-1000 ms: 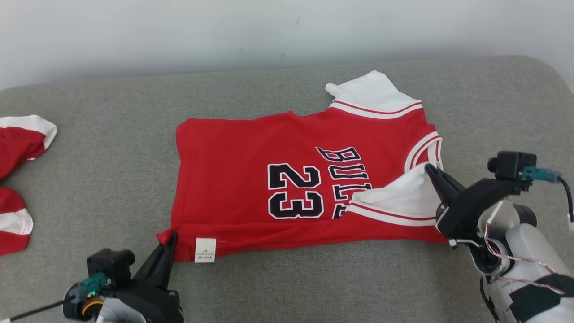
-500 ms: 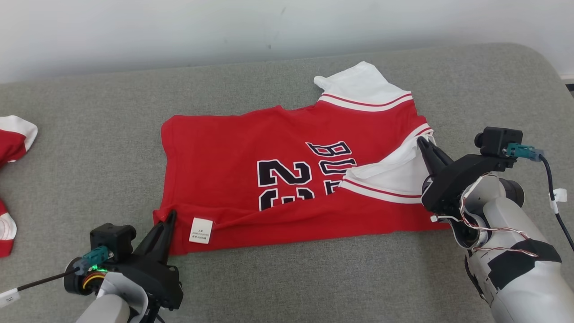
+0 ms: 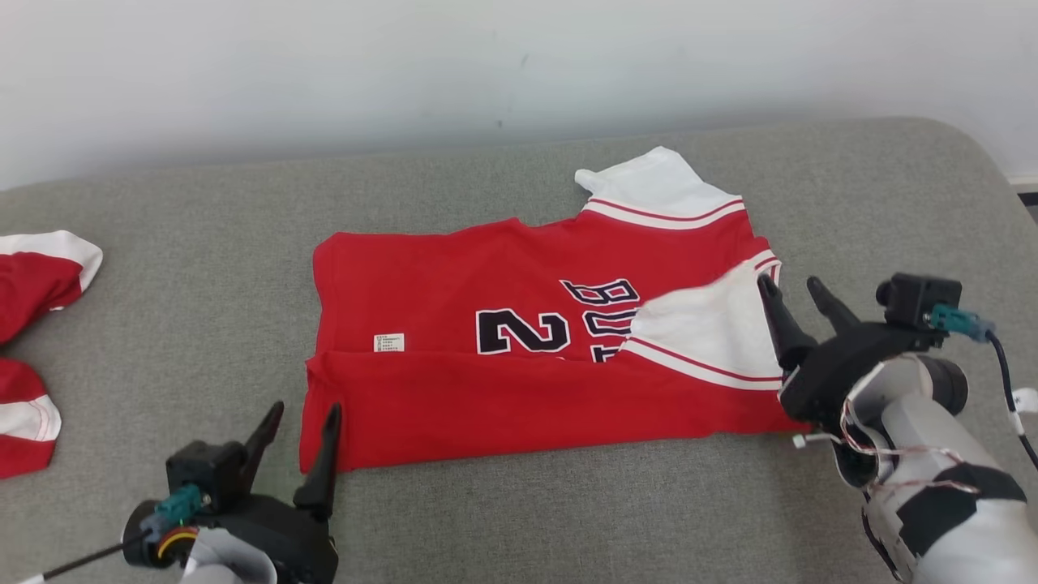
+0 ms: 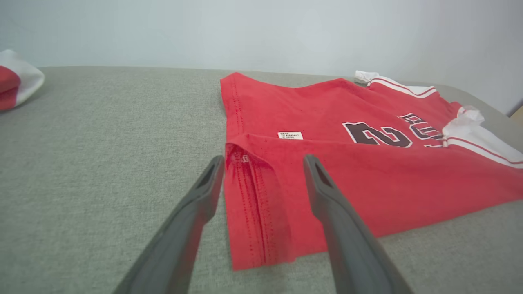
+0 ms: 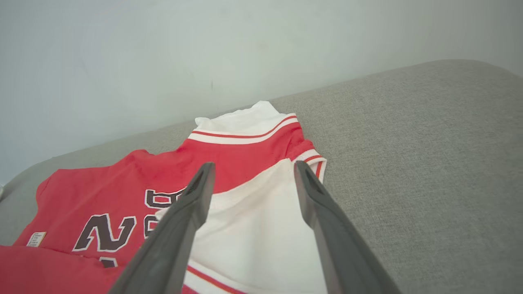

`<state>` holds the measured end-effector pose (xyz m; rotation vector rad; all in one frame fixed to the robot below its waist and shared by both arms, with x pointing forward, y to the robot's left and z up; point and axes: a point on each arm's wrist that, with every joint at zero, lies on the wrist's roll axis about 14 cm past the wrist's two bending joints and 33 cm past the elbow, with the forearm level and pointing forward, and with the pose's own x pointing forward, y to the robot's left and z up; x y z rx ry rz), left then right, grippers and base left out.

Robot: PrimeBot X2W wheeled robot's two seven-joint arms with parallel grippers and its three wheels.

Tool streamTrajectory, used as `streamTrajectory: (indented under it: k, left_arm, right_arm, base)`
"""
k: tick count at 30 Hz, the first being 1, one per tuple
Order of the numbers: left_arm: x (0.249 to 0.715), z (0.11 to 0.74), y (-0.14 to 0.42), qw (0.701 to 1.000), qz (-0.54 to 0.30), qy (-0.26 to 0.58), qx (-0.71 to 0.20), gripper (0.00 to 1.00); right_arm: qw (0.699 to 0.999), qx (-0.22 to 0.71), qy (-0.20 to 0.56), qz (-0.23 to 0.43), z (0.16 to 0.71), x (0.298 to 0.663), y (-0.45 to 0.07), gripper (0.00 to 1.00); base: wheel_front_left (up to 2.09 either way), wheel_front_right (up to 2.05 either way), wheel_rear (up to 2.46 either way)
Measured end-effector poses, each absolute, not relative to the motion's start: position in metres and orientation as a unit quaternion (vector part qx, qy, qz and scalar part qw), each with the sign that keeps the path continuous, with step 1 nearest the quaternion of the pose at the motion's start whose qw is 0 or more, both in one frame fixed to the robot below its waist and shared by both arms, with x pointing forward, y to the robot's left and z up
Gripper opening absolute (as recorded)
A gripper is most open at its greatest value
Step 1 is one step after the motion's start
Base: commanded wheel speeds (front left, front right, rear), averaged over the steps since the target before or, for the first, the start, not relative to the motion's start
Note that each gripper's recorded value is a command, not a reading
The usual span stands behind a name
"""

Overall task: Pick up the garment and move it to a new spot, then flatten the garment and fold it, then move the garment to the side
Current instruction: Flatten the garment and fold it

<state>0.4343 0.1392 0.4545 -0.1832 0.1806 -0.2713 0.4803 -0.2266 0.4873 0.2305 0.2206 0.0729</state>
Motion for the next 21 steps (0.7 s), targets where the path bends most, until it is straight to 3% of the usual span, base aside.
streamTrajectory:
  k: [11,21]
  left_arm:
    - [0.402,0.43,0.127,0.979,-0.133,0.122,-0.097,1.0]
    - [0.411,0.414,0.134,0.982,-0.115,0.139,-0.046,1.0]
  right_arm:
    - [0.98,0.072,0.178,0.042,0.436,0.423,-0.247,1.0]
    - [0.978,0.035,0.204,0.031,0.416,0.411,-0.262,1.0]
  base:
    - [0.0,0.0,0.0]
    - [0.0,0.0,0.0]
